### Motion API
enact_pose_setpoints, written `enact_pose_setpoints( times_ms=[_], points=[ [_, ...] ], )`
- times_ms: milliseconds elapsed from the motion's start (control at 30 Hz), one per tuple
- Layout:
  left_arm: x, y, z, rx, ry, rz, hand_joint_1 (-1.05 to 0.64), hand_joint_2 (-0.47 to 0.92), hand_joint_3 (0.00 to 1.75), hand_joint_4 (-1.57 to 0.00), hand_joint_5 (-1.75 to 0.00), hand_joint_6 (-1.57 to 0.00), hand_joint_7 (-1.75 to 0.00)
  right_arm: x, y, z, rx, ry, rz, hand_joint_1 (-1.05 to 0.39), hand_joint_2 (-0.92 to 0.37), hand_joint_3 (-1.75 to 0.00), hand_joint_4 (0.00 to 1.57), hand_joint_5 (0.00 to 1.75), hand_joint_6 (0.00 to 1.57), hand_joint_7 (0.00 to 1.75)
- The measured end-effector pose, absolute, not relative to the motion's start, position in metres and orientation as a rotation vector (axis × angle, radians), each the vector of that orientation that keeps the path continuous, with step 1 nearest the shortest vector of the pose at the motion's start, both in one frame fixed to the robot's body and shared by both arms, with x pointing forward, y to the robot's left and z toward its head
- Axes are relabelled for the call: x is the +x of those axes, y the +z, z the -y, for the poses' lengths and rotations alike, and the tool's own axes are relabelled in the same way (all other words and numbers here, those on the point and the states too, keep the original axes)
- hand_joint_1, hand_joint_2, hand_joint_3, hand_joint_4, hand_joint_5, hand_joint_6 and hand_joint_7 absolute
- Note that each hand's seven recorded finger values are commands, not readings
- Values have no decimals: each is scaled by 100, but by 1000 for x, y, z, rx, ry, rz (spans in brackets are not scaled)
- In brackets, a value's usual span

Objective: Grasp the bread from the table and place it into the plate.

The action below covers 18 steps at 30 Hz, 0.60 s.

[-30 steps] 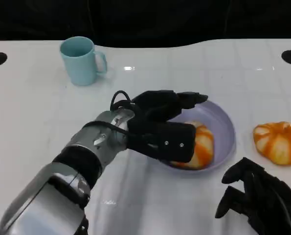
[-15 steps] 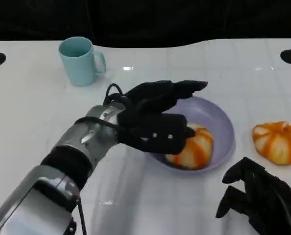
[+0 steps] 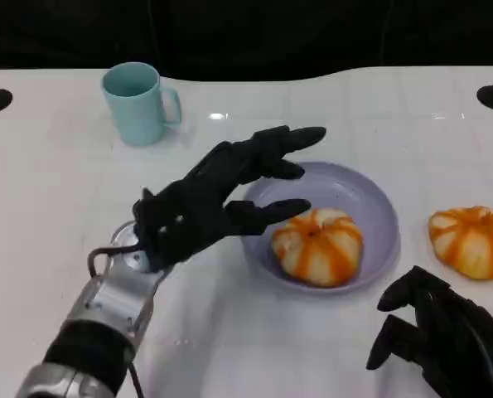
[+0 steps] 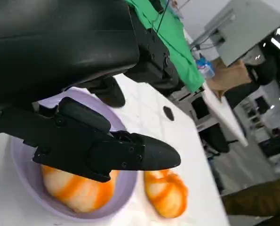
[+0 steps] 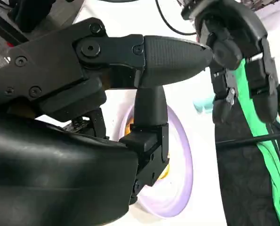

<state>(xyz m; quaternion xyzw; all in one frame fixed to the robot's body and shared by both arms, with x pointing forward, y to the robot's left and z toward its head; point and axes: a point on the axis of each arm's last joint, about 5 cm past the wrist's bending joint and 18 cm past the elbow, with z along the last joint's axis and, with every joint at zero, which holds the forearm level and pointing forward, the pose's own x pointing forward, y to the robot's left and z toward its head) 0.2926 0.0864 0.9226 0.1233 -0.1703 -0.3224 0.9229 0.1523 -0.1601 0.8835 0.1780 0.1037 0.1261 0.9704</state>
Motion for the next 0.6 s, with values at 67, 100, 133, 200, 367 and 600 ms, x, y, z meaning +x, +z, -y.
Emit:
enact_pose_setpoints(
  times_ms=[67,100,133,200,367,600],
  points=[
    [288,920,-90,192,-640,356,-58,92,31,-52,-119,-69,-26,152,884,160,360,254,-210,-51,-92,-52,62,175,42,169],
    [286,919,-92,168,-633,360,-57,92,33,-54,-121,-73,-29,152,884,160,360,253,-210,-51,-92,-52,61,175,42,169],
    [283,918,-95,141,-622,361,-57,92,34,-55,-122,-75,-31,152,884,160,361,253,-209,-51,-92,-52,60,175,41,169],
    [276,915,-101,90,-603,359,-54,92,35,-60,-127,-77,-34,152,884,160,361,253,-210,-51,-92,-52,61,175,42,170],
    [261,909,-114,-48,-558,333,-55,92,37,-67,-150,-73,-68,152,884,160,365,253,-211,-52,-92,-51,61,175,42,170],
    [244,905,-124,-182,-525,315,-63,92,38,-61,-170,-62,-117,152,885,160,365,248,-210,-51,-92,-52,59,175,40,170]
  ],
)
